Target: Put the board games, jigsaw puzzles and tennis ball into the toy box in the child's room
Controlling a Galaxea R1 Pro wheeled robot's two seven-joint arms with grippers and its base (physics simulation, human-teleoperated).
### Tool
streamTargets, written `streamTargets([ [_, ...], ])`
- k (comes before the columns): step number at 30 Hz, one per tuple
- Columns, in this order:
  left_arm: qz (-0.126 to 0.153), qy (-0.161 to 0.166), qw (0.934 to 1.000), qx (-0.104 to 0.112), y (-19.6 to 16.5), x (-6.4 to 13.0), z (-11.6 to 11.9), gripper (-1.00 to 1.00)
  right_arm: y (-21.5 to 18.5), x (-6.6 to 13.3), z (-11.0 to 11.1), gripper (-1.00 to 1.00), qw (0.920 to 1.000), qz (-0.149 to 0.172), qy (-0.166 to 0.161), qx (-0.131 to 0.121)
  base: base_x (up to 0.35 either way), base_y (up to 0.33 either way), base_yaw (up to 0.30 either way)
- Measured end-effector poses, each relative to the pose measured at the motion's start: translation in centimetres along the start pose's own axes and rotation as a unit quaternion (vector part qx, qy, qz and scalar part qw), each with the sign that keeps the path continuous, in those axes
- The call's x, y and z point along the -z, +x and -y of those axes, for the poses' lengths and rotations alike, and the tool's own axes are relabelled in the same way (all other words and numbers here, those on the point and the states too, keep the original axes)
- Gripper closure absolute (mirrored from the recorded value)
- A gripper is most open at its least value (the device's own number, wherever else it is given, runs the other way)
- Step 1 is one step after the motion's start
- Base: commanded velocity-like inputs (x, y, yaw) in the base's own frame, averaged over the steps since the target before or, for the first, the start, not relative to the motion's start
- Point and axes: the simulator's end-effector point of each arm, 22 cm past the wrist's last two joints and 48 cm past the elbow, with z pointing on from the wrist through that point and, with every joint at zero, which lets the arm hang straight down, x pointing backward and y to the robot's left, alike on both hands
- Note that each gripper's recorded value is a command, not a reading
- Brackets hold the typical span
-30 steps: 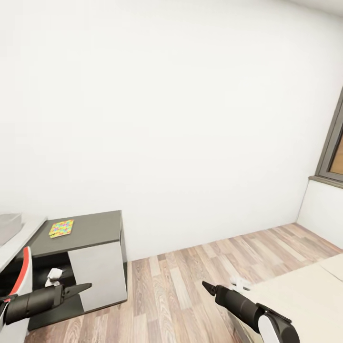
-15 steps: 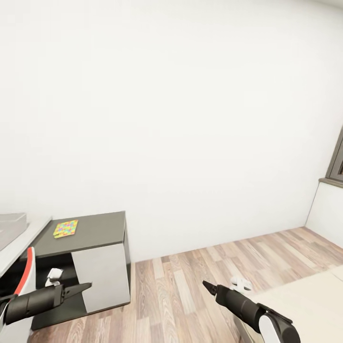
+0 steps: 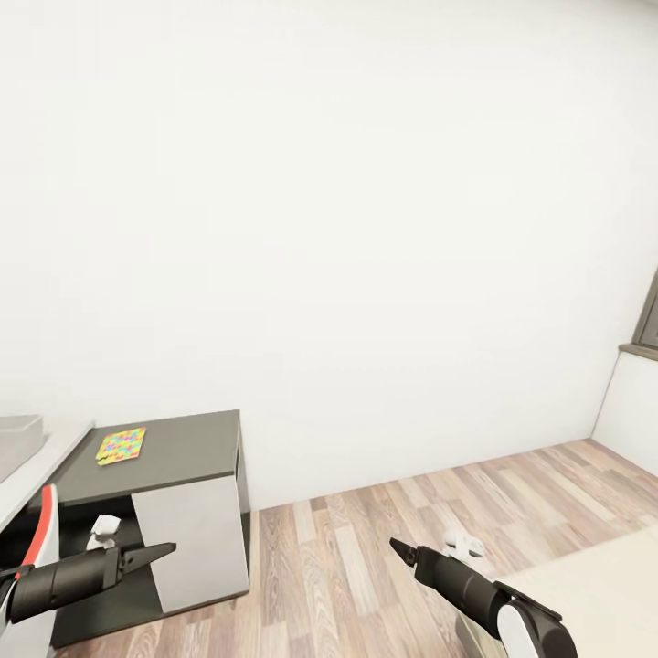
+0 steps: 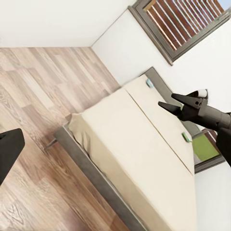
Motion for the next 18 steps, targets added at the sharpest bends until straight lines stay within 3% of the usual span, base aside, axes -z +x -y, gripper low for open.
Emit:
streamTargets([
  [11,0.000,0.000,1.0000,0.000,0.01,0.02,-0.01,-1.00,0.01,-0.01,-0.05,-1.00,1.0000,0.000,0.000,0.000,0.142,0.085,0.007],
  [18,0.001,0.000,1.0000,-0.001,-0.06,0.05,0.09,-1.00,0.04,-0.03,-0.15,-1.00,1.0000,0.000,0.001,0.003,0.033,0.018,0.163],
])
